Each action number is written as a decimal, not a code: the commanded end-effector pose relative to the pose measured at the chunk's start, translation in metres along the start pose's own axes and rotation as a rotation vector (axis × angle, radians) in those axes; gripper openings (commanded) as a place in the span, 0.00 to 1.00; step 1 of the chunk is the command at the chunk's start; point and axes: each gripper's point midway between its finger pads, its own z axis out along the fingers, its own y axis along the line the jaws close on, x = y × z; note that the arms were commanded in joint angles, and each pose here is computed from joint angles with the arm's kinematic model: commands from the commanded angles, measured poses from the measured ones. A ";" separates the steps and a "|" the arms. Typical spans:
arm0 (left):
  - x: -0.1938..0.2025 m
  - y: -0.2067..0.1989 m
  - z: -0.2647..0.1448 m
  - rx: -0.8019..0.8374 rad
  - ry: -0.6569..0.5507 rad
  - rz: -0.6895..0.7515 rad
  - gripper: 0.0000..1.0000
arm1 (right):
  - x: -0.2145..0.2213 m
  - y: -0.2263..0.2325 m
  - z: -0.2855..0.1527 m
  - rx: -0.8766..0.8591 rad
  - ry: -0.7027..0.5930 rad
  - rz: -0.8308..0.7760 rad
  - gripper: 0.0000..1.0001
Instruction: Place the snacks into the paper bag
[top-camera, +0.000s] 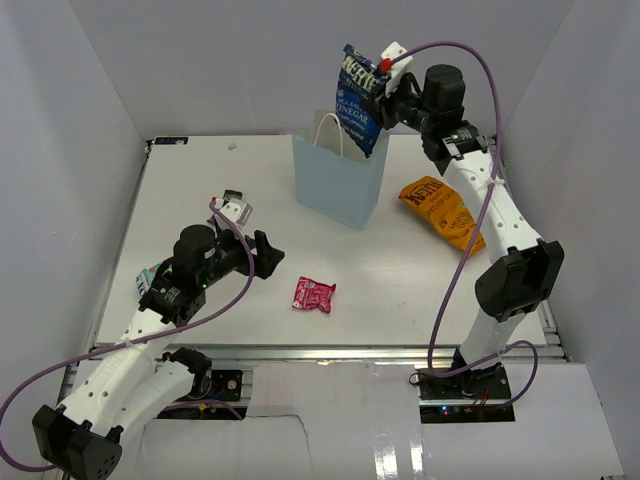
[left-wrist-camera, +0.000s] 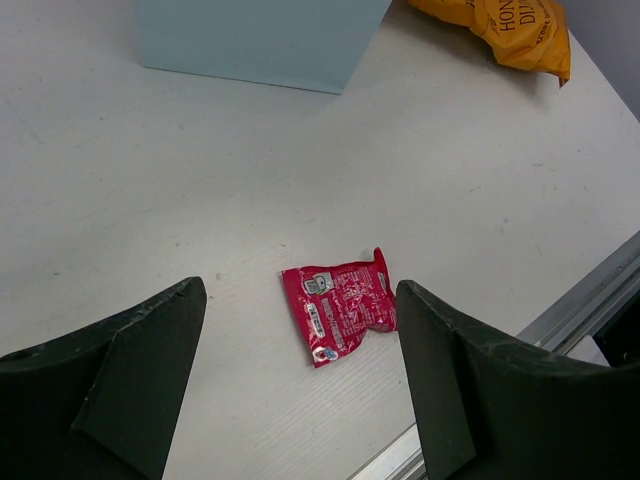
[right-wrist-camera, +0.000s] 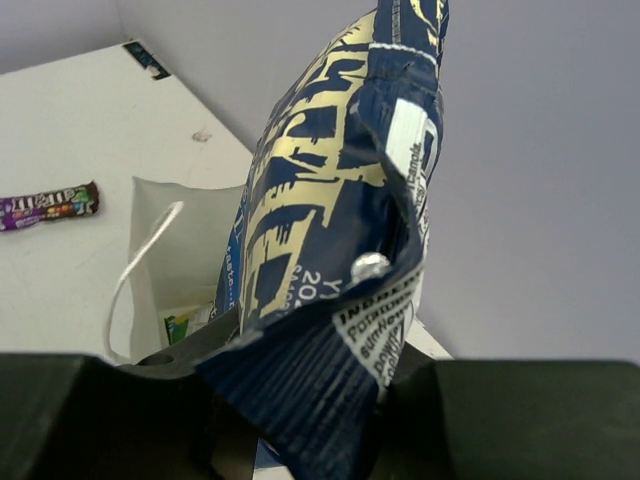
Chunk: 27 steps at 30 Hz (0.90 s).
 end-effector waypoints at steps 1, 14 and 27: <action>-0.008 0.000 -0.003 0.001 -0.026 0.021 0.87 | -0.022 0.020 0.012 -0.052 -0.071 -0.094 0.11; -0.005 -0.002 -0.001 0.013 -0.016 0.023 0.87 | 0.040 0.046 0.049 -0.185 0.012 -0.204 0.15; -0.004 -0.002 0.001 0.021 -0.020 0.027 0.87 | 0.073 0.067 0.037 -0.285 0.093 -0.084 0.59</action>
